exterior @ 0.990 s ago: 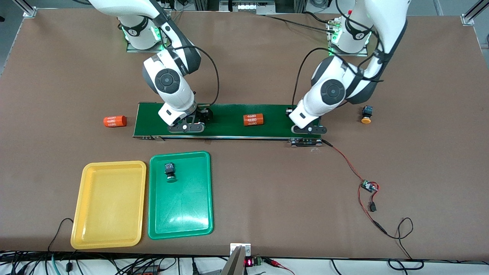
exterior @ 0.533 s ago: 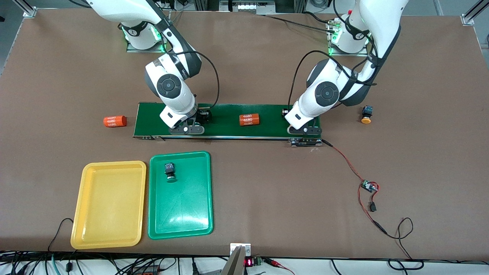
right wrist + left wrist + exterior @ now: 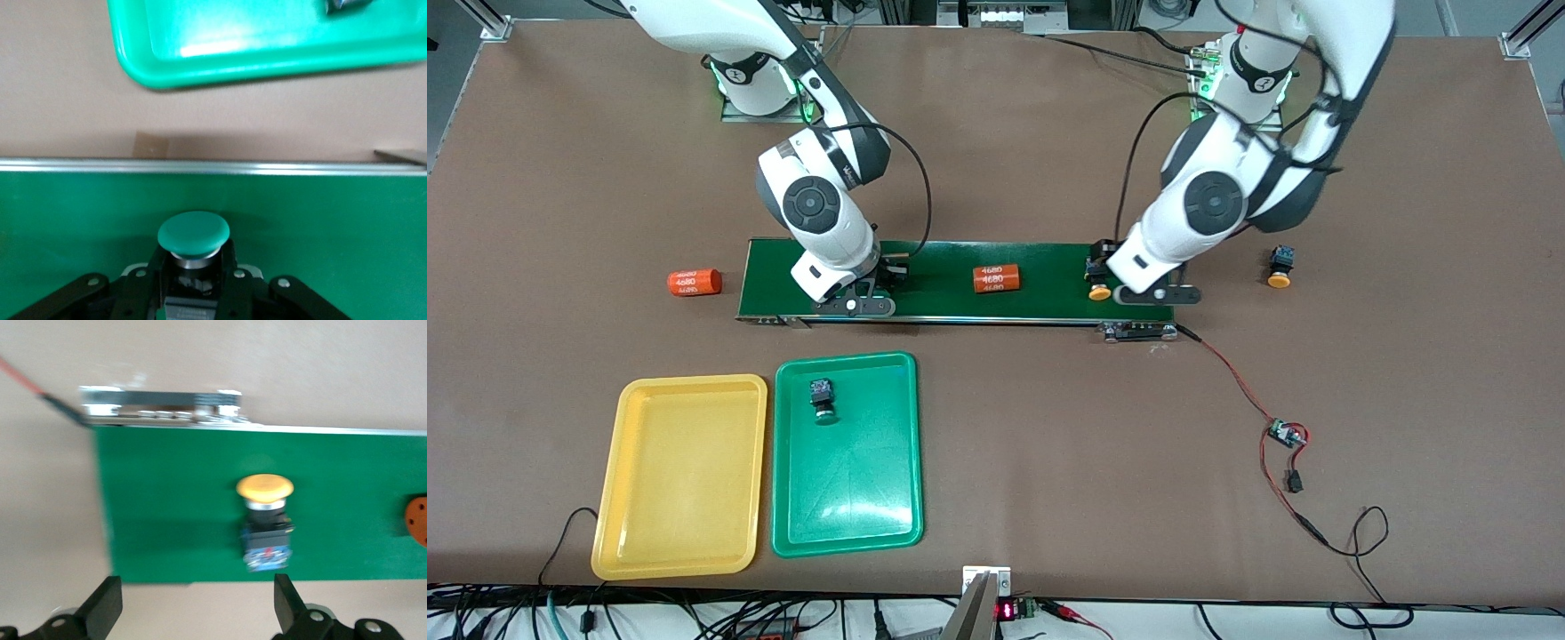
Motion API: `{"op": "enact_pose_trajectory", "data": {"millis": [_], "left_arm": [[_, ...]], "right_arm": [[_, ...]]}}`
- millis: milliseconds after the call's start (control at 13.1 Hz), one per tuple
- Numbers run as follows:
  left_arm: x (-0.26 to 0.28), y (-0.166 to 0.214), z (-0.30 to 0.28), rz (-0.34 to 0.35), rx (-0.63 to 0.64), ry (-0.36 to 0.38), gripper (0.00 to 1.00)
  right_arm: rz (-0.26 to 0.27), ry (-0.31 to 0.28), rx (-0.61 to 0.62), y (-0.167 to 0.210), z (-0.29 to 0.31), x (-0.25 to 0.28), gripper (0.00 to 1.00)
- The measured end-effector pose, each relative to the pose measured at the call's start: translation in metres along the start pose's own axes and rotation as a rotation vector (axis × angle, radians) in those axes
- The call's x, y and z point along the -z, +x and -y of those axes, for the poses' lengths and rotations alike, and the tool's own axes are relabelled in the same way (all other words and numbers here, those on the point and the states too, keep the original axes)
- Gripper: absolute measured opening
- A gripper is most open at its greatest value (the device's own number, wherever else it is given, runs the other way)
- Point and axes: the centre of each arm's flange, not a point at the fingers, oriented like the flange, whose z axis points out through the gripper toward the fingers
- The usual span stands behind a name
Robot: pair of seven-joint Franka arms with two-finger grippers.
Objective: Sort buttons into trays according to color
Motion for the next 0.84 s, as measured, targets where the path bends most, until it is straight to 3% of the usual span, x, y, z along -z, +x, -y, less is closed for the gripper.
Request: {"op": "enact_pose_trajectory", "data": {"millis": [228,381,533,837], "left_arm": [[0.027,0.011,0.059,0.022,0.094,0.042,1.0],[0.025,0.024,0.109,0.039,0.112,0.142,1.0],[0.021,0.028,0.137,0.06,0.08,0.191,1.0],[0.004,0.038,0.22,0.129,-0.008,0.182,1.0]], "right_arm": [[-0.087,0.035,0.032,0.029,-0.004,0.046,0.33],[-0.164,0.053,0.059,0.059,-0.018,0.089,0.33],[-0.201,0.053,0.081,0.077,-0.033,0.104,0.33],[-0.238,0.055,0.102,0.117,-0.045,0.099,0.33]]}}
